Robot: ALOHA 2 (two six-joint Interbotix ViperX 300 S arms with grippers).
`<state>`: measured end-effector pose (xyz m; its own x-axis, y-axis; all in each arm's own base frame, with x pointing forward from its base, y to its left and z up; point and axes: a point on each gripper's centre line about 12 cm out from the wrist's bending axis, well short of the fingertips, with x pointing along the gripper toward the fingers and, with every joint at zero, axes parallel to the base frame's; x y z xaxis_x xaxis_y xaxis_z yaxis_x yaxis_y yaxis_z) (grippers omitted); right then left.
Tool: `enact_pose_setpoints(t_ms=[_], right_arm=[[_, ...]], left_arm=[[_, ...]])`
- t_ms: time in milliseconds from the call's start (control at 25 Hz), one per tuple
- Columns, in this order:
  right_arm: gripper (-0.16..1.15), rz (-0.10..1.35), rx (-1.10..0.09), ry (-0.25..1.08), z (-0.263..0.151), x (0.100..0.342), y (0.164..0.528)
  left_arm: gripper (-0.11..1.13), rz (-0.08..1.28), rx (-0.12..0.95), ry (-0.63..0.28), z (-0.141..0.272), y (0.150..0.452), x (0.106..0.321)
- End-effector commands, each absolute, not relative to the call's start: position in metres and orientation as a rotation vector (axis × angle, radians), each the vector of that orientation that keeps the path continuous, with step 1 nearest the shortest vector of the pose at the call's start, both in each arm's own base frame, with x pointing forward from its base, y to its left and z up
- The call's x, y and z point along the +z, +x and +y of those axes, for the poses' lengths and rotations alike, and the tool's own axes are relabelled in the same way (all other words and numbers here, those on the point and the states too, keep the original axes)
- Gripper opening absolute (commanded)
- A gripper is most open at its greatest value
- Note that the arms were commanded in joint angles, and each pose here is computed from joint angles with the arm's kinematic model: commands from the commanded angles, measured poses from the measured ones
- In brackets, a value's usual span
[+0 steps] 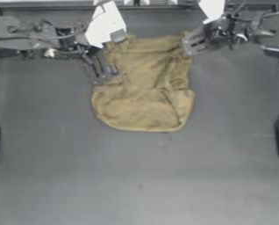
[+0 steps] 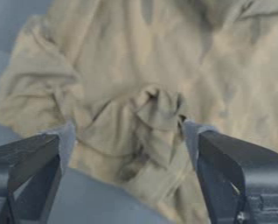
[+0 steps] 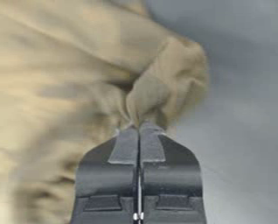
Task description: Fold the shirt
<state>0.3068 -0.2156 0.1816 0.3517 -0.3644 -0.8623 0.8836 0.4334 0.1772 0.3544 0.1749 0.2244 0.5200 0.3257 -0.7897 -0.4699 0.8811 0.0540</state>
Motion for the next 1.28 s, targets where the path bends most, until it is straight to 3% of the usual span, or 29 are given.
enact_pose_setpoints(t_ms=[40,240,560,640,880,1080,1280], right_arm=[[0.06,0.771,-0.864,0.725,-0.214,0.208,0.327],[0.06,0.777,-0.824,0.73,-0.212,0.205,0.357],[0.11,0.823,-0.811,0.739,-0.217,0.177,0.383],[0.25,0.826,-0.806,0.736,-0.218,0.172,0.384],[1.07,0.771,-0.769,0.75,-0.219,0.176,0.391],[0.93,0.737,-0.758,0.711,-0.218,0.195,0.389],[0.94,0.754,-0.749,0.645,-0.211,0.217,0.378]], left_arm=[[1.01,0.819,0.49,-0.158,0.172,0.345,0.257],[1.01,0.827,0.488,-0.162,0.171,0.343,0.251],[1.01,0.839,0.483,-0.165,0.168,0.34,0.245],[1.01,0.839,0.483,-0.165,0.168,0.34,0.245],[1.01,0.839,0.478,-0.161,0.166,0.341,0.245],[1.01,0.827,0.476,-0.147,0.166,0.339,0.251],[1.02,0.804,0.466,-0.114,0.164,0.336,0.262]])
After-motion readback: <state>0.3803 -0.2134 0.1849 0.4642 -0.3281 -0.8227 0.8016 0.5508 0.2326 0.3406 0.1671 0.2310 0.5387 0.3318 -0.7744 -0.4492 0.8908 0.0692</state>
